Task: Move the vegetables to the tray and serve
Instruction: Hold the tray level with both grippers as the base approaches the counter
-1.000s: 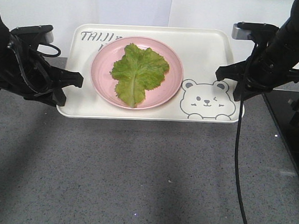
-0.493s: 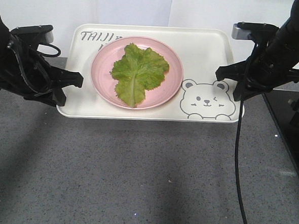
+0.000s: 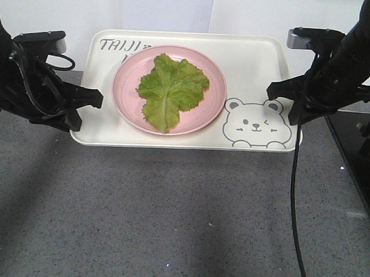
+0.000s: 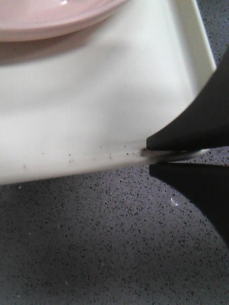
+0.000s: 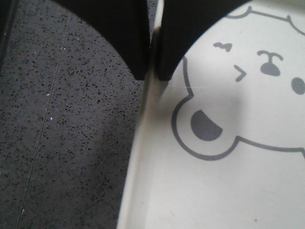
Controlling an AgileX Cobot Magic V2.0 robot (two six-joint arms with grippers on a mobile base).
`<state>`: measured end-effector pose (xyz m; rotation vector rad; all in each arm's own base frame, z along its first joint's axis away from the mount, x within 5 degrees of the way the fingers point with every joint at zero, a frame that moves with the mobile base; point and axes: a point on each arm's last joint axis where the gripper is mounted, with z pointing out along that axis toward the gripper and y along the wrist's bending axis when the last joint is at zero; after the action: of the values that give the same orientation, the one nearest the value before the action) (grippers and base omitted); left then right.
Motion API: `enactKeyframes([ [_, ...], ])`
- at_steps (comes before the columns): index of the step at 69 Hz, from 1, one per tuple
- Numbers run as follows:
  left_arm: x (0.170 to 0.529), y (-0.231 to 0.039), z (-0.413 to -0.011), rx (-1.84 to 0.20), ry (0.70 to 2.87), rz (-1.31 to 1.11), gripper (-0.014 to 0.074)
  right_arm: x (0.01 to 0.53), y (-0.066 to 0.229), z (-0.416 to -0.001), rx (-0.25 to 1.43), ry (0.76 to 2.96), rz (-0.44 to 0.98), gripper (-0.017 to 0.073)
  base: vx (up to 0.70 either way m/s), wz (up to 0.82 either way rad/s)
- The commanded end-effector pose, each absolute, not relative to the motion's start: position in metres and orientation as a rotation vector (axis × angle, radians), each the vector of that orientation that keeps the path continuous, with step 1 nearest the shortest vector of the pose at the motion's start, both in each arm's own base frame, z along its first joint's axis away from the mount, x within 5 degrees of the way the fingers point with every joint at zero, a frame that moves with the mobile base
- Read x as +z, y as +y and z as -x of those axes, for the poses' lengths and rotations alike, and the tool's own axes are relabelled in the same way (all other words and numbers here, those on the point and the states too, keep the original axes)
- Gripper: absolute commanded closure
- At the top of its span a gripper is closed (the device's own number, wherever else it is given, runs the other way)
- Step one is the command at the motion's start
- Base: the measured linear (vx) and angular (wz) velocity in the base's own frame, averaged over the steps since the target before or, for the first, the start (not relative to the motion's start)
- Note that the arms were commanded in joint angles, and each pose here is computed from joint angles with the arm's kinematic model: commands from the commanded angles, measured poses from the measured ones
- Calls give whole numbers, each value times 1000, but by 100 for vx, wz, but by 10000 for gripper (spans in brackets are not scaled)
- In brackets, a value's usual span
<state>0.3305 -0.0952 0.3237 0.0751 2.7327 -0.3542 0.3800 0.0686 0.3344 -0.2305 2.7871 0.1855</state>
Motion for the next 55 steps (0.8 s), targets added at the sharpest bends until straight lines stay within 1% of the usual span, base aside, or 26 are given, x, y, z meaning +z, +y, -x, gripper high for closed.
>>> enactKeyframes([
  [1, 352, -103, -325, -439, 2587, -105, 600, 363, 71, -366, 225, 2716, 271, 564, 0, 0],
  [55, 352, -103, -325, -439, 2587, -105, 600, 363, 71, -366, 225, 2716, 271, 564, 0, 0],
])
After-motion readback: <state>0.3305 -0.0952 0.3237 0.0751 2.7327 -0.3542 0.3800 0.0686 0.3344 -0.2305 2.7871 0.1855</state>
